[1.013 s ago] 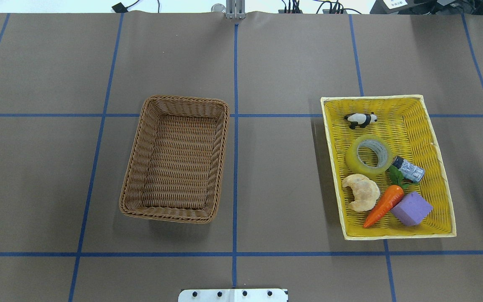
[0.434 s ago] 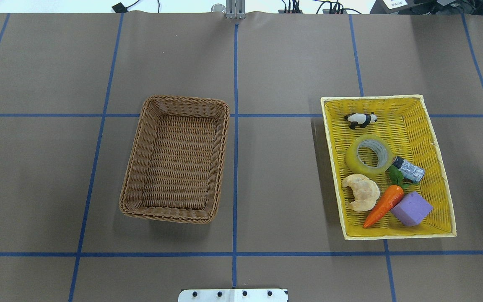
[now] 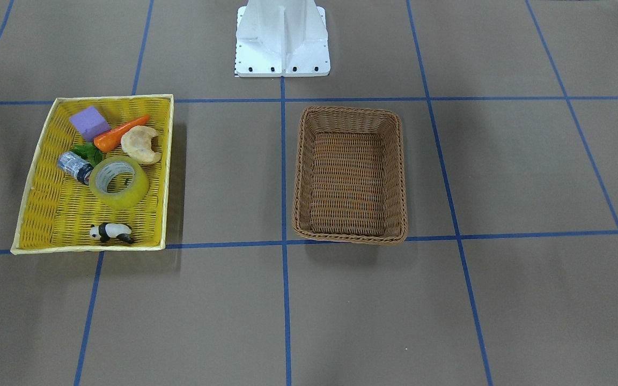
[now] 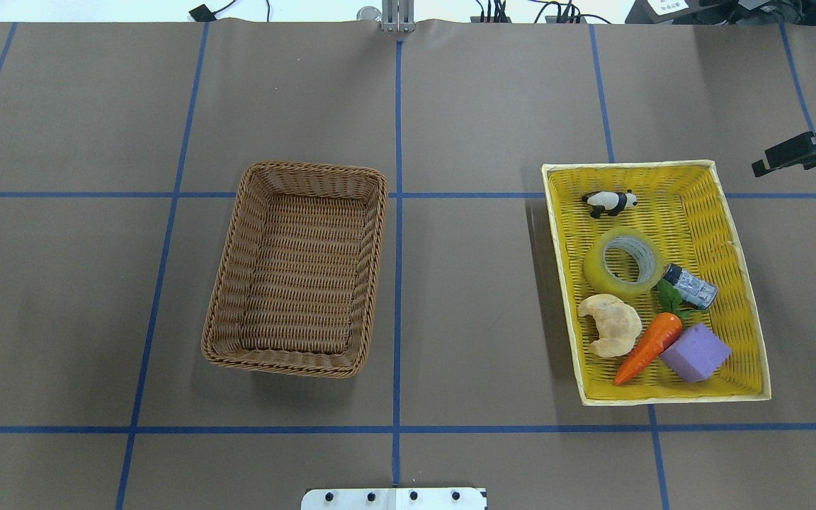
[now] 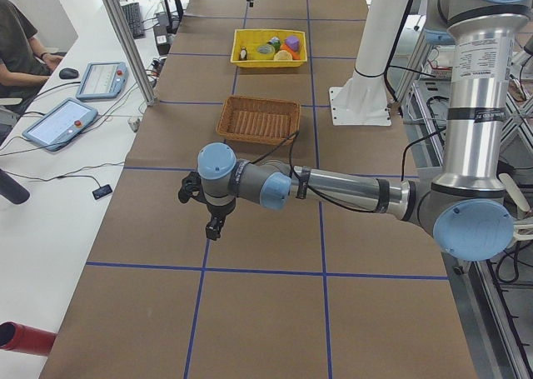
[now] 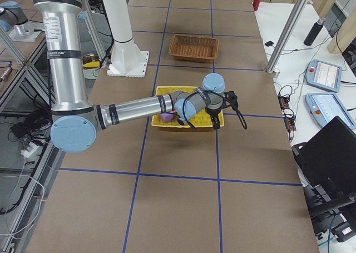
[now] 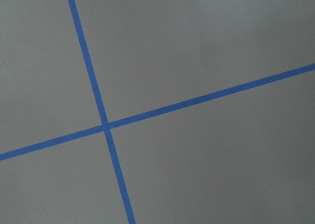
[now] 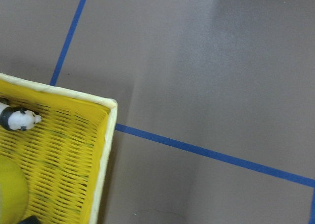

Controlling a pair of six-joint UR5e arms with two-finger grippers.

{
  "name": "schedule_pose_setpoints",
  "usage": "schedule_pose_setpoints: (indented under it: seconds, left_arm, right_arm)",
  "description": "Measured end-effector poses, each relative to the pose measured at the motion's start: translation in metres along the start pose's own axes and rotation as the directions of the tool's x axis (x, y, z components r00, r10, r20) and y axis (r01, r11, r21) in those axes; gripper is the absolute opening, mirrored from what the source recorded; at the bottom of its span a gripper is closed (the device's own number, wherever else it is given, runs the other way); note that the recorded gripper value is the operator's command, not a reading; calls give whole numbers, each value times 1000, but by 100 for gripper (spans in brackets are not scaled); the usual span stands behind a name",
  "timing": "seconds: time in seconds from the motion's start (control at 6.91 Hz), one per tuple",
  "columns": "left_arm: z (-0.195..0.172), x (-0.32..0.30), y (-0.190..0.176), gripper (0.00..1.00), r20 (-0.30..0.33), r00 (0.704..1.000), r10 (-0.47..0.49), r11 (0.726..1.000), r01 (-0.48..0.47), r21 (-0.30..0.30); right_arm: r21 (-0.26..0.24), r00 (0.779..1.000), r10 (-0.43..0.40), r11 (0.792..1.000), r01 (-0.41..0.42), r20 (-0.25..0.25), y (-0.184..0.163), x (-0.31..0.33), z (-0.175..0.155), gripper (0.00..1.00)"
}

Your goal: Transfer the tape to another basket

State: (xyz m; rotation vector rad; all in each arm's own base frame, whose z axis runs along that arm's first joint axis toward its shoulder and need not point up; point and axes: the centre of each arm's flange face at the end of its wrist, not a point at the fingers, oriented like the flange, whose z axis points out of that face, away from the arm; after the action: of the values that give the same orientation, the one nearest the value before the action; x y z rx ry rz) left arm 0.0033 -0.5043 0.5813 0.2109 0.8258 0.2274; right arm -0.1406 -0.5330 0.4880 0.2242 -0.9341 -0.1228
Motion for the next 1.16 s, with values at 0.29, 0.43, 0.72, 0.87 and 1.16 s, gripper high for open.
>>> schedule_pose_setpoints:
  seconds: [0.29,0.43,0.72,0.87,1.16]
  left_arm:
    - [0,0,0,98,-1,1000,-2,1000,2,-1]
    - [0,0,-1,98,-2,1000,-4,1000,4,-2]
    - [1,-1,-3,98,-2,1000,-10,1000,10,-7]
    - [2,-2,-3,98,-2,1000,-16,1000,16,-8]
    - [2,-1,-3,98,-3,999,-46,999,46,-3]
  right_arm:
    - [-24,999,-32,999,33,13,-3,-71,34,100]
    - [-33,996,-88,996,88,5,1,-101,55,99]
    - [-50,974,-225,973,224,-24,14,-129,86,97]
    - [-63,960,-279,959,277,-26,20,-130,94,94]
    - [-116,936,-350,931,347,-15,36,-132,119,92]
